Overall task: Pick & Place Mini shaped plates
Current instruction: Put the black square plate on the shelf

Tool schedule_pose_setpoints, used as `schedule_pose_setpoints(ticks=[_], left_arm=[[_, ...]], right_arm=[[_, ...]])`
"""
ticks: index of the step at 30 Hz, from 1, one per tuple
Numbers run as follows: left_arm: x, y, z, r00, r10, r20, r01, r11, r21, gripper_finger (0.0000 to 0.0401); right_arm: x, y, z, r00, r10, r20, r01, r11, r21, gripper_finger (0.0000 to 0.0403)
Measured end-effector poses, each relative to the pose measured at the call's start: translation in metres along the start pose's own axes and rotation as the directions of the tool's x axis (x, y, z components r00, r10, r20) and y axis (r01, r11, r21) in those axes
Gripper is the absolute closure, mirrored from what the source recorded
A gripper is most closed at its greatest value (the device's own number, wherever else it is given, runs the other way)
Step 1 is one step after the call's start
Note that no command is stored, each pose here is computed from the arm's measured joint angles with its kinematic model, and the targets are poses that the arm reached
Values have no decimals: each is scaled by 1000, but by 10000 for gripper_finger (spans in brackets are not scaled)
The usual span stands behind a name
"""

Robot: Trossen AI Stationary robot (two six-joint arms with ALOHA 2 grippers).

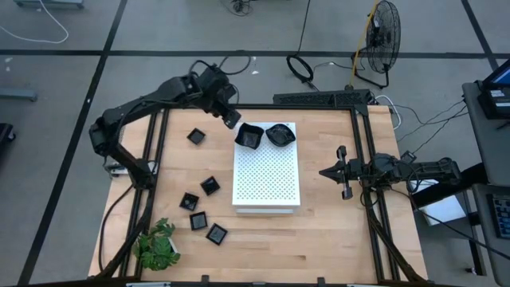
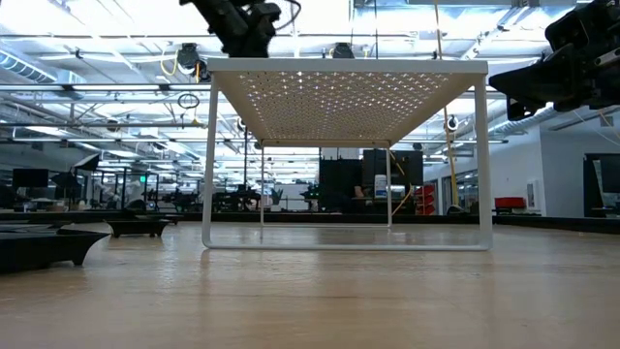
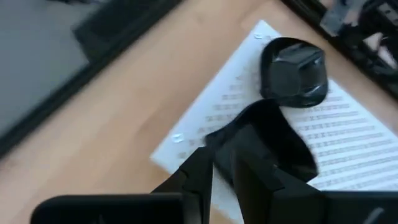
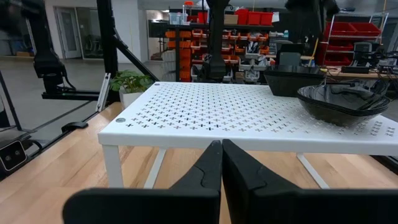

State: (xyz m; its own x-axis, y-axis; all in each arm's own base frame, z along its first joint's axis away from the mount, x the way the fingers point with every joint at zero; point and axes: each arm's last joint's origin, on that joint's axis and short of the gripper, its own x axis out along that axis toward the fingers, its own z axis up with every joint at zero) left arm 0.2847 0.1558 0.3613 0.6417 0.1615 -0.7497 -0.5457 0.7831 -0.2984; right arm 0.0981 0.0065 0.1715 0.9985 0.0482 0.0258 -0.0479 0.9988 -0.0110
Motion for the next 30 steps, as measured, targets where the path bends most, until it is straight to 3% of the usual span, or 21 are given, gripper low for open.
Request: schedule_pose_setpoints(ticks=[2,4,7,10,16,18,22,26,30], left_arm=[[-13,1,-4,996,83,16,-84,996,21,339],[-26,6,-11,972,233,12,-233,973,6,338],[-37,20,-24,892,444,-88,-450,890,-77,338],[-32,41,-40,810,537,-236,-574,808,-131,325],[12,102,-81,734,552,-396,-656,726,-205,247],[23,121,-97,729,540,-422,-664,708,-242,219],[43,146,-125,770,465,-438,-611,735,-295,183],[59,157,-146,809,423,-409,-560,766,-316,177],[64,163,-159,804,419,-422,-567,755,-330,176]], right_arm=[[0,0,0,1000,0,0,0,1000,0,403],[0,0,0,1000,0,0,0,1000,0,403],[0,0,0,1000,0,0,0,1000,0,403],[0,0,0,1000,0,0,0,1000,0,403],[0,0,0,1000,0,0,0,1000,0,403],[0,0,0,1000,0,0,0,1000,0,403],[0,0,0,1000,0,0,0,1000,0,403],[0,0,0,1000,0,0,0,1000,0,403],[0,0,0,1000,0,0,0,1000,0,403]])
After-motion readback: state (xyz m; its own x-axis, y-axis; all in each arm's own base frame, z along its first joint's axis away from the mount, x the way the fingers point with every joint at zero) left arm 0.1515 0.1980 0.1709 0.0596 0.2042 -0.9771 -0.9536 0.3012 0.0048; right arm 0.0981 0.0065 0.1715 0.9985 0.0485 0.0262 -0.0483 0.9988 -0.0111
